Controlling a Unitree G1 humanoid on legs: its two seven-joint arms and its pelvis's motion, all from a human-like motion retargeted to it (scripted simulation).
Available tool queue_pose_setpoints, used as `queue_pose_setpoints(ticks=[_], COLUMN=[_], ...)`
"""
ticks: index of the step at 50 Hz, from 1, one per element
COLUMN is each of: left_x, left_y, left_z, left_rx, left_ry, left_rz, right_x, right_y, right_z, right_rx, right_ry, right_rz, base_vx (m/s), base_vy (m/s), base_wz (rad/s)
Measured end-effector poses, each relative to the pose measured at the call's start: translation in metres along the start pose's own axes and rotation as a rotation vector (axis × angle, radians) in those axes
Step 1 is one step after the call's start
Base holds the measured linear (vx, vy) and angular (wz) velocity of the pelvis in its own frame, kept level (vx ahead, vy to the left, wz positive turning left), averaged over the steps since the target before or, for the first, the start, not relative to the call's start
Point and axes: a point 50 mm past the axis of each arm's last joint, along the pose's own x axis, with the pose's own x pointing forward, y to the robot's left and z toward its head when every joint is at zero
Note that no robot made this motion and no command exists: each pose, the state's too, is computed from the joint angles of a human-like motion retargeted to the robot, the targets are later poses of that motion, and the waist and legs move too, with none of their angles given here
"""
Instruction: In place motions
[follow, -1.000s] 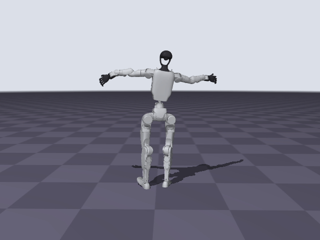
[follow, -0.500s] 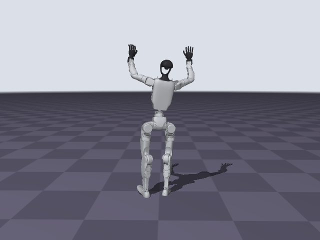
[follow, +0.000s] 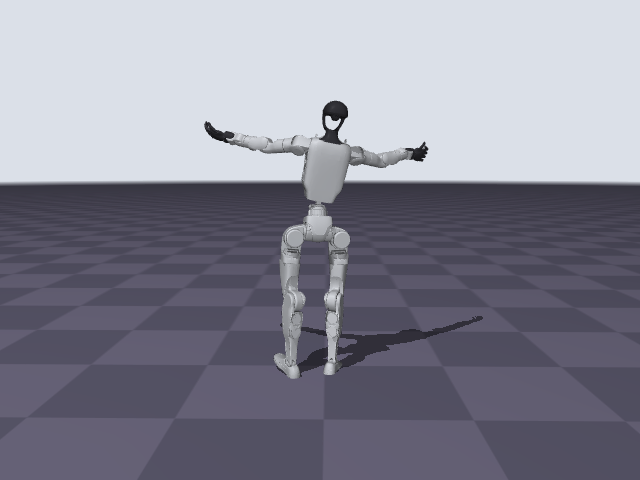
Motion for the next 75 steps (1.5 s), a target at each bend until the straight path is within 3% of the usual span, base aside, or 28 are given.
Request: queue_pose_setpoints(ticks=[4,8,10,12,13,15,17,20,23,25,29,32,35,37,40,42,44,46,48,52,54,58,63,65,67,70,75], left_x=[-0.012,-0.055,-0.079,-0.105,-0.121,-0.160,-0.186,-0.178,-0.126,-0.081,-0.015,-0.011,-0.053,-0.083,-0.089,-0.075,-0.072,-0.062,-0.041,-0.012,-0.012,-0.040,-0.107,-0.139,-0.172,-0.193,-0.119], left_y=[-0.117,-0.216,-0.249,-0.273,-0.281,-0.290,-0.291,-0.285,-0.255,-0.206,-0.072,0.048,0.154,0.188,0.198,0.200,0.204,0.187,0.149,0.033,-0.027,-0.137,-0.239,-0.265,-0.279,-0.286,-0.257], left_z=[0.011,0.007,0.013,0.035,0.048,0.062,0.060,0.050,0.037,0.035,0.043,0.042,0.013,-0.022,-0.042,-0.027,-0.009,0.001,0.008,0.024,0.036,0.049,0.046,0.049,0.051,0.043,0.041], left_rx=[0.477,1.130,1.461,1.627,1.614,1.355,1.171,1.177,1.310,1.383,1.576,1.541,1.165,0.688,-0.022,-0.241,-0.263,-0.152,-0.028,0.279,0.536,1.083,1.534,1.556,1.417,1.227,1.467], left_ry=[-0.129,-0.404,-0.675,-1.089,-1.340,-1.856,-2.179,-2.128,-1.723,-1.405,-0.649,0.030,0.694,0.934,0.619,0.197,-0.081,-0.172,-0.152,-0.136,-0.215,-0.559,-1.228,-1.600,-1.980,-2.256,-1.677], left_rz=[-0.416,-0.672,-0.614,-0.371,-0.223,0.020,0.024,-0.182,-0.218,-0.063,0.310,0.513,0.608,0.414,0.223,0.330,0.493,0.507,0.334,-0.179,-0.342,-0.508,-0.469,-0.319,-0.145,-0.109,-0.115], right_x=[-0.032,-0.104,-0.154,-0.215,-0.245,-0.292,-0.309,-0.286,-0.217,-0.163,-0.056,-0.010,-0.001,-0.014,-0.037,-0.041,-0.034,-0.022,-0.010,-0.010,-0.024,-0.090,-0.222,-0.275,-0.313,-0.325,-0.205], right_y=[0.072,0.127,0.148,0.162,0.168,0.179,0.189,0.182,0.153,0.134,0.079,0.018,-0.050,-0.088,-0.110,-0.108,-0.104,-0.090,-0.062,0.017,0.048,0.104,0.164,0.178,0.185,0.188,0.171], right_z=[0.084,0.158,0.186,0.207,0.210,0.208,0.199,0.207,0.219,0.212,0.136,0.058,-0.026,-0.079,-0.145,-0.165,-0.160,-0.140,-0.107,-0.021,0.029,0.123,0.174,0.176,0.175,0.179,0.199], right_rx=[-0.460,-0.879,-0.984,-0.945,-0.875,-0.706,-0.675,-0.771,-0.928,-0.998,-1.007,-0.960,-0.913,-0.789,-0.414,-0.139,-0.006,-0.014,-0.119,-0.468,-0.657,-0.901,-0.829,-0.721,-0.596,-0.529,-0.942], right_ry=[-0.385,-0.939,-1.286,-1.647,-1.815,-2.090,-2.245,-2.208,-1.850,-1.541,-0.792,-0.243,0.268,0.569,0.771,0.715,0.568,0.416,0.274,-0.042,-0.273,-0.914,-1.762,-2.035,-2.212,-2.314,-1.776], right_rz=[0.068,-0.110,-0.286,-0.463,-0.513,-0.466,-0.324,-0.382,-0.544,-0.525,-0.313,-0.178,-0.117,-0.083,-0.039,-0.069,-0.150,-0.194,-0.138,0.069,0.044,-0.169,-0.267,-0.220,-0.178,-0.207,-0.397], base_vx=[0.02,0.04,0.00,0.00,0.00,0.00,0.00,-0.04,-0.06,-0.07,-0.01,-0.01,0.00,0.03,0.00,-0.01,-0.01,0.00,0.00,0.00,0.00,0.03,0.03,0.00,0.07,0.02,0.00], base_vy=[0.00,-0.01,0.00,0.00,0.00,0.00,0.00,0.01,0.01,0.02,0.00,0.01,0.02,-0.01,-0.05,-0.08,-0.03,0.00,0.00,0.00,0.00,0.00,0.00,0.00,-0.01,0.00,0.00], base_wz=[0.03,0.07,0.00,0.00,0.00,0.00,0.00,-0.01,0.08,0.14,-0.01,-0.14,-0.32,-0.34,-0.21,0.06,0.04,0.00,0.00,0.00,0.00,-0.01,0.00,0.00,0.03,0.02,0.00])
